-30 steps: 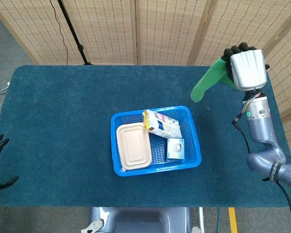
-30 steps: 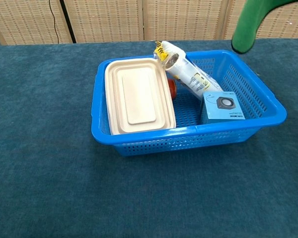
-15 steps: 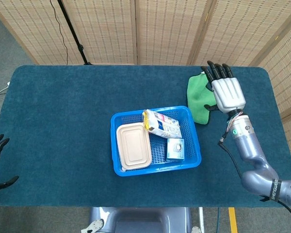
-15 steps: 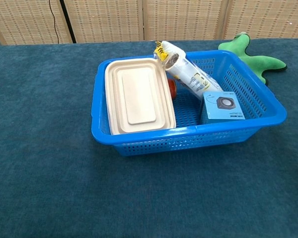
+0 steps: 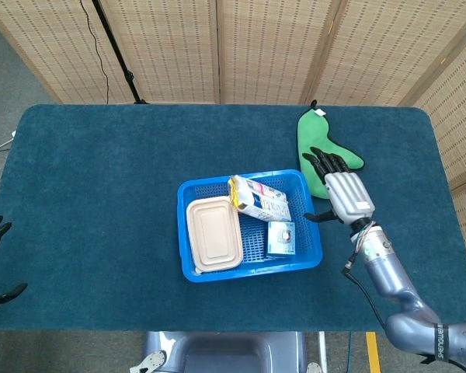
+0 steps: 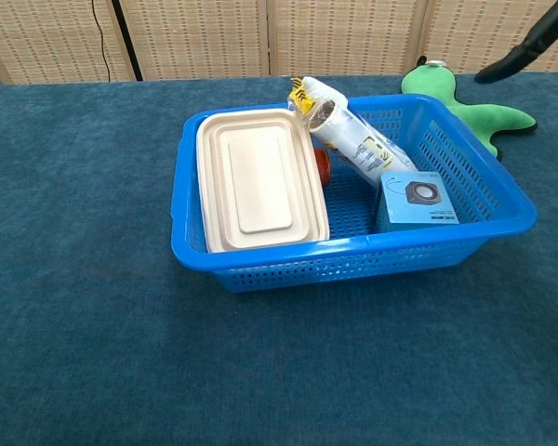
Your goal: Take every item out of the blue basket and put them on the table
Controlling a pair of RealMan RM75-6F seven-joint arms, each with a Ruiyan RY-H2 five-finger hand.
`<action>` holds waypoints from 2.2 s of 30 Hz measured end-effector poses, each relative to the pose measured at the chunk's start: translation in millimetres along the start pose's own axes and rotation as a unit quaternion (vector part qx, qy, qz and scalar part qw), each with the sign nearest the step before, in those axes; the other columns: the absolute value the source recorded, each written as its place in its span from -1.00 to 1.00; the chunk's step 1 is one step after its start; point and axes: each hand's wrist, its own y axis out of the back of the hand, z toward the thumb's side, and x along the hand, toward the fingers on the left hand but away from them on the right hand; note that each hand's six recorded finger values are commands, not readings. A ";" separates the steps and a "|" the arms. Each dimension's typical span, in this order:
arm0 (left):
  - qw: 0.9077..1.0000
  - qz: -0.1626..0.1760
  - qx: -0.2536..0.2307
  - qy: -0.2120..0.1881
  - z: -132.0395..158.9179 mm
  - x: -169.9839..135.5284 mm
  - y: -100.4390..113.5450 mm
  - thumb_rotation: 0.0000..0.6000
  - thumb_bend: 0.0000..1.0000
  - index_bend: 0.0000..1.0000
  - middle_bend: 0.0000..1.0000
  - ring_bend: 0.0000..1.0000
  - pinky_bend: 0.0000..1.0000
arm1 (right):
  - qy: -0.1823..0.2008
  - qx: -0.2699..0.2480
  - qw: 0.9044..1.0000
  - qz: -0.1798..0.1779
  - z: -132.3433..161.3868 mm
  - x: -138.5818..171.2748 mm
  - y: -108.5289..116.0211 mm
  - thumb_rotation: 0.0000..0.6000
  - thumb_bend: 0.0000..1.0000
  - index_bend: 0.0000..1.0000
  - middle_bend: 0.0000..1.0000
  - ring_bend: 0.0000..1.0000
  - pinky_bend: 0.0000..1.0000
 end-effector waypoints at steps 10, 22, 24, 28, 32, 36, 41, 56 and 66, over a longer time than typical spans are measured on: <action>1.000 -0.004 0.004 0.005 -0.6 2.8 -2.8 1.00 -0.96 -1.00 -1.00 -1.00 -1.00 | 0.023 -0.061 0.998 -0.008 18.4 -12.7 -57.8 1.00 -1.00 -1.00 -1.00 -1.00 -1.00; 1.000 -0.005 -0.001 0.015 -5.5 6.1 -1.9 1.00 -0.96 -1.00 -1.00 -1.00 -1.00 | 0.032 -0.081 0.996 -0.021 46.4 -28.3 -104.2 1.00 -1.00 -1.00 -1.00 -1.00 -1.00; 1.000 -0.006 -0.002 0.016 -5.4 6.9 -2.2 1.00 -0.96 -1.00 -1.00 -1.00 -1.00 | 0.033 -0.085 0.996 -0.020 50.9 -28.9 -108.8 1.00 -1.00 -1.00 -1.00 -1.00 -1.00; 1.000 -0.004 -0.004 0.017 -5.5 7.0 -1.2 1.00 -0.96 -1.00 -1.00 -1.00 -1.00 | 0.032 -0.082 0.996 -0.023 54.4 -33.0 -116.1 1.00 -1.00 -1.00 -1.00 -1.00 -1.00; 1.000 -0.002 -0.008 0.024 -8.3 7.3 -0.3 1.00 -0.96 -1.00 -1.00 -1.00 -1.00 | 0.027 -0.068 0.997 -0.031 49.5 -40.2 -121.0 1.00 -1.00 -1.00 -1.00 -1.00 -1.00; 1.000 -0.006 -0.006 0.025 -7.8 8.9 -2.5 1.00 -0.96 -1.00 -1.00 -1.00 -1.00 | 0.024 -0.067 0.997 -0.040 44.7 -47.2 -124.9 1.00 -1.00 -1.00 -1.00 -1.00 -1.00; 1.000 -0.015 0.001 0.024 -4.5 10.1 -7.7 1.00 -0.96 -1.00 -1.00 -1.00 -1.00 | 0.025 -0.090 0.995 -0.038 48.2 -49.9 -131.0 1.00 -1.00 -1.00 -1.00 -1.00 -1.00; 1.000 -0.008 -0.006 0.029 -6.6 10.3 -5.3 1.00 -0.96 -1.00 -1.00 -1.00 -1.00 | 0.017 -0.078 0.996 -0.046 52.5 -56.9 -148.9 1.00 -1.00 -0.87 -0.93 -0.97 -0.59; 1.000 -0.007 -0.007 0.029 -7.5 10.6 -4.5 1.00 -0.96 -1.00 -1.00 -1.00 -1.00 | 0.025 -0.058 0.992 -0.108 43.6 -68.8 -148.0 1.00 0.16 0.22 0.11 0.14 0.52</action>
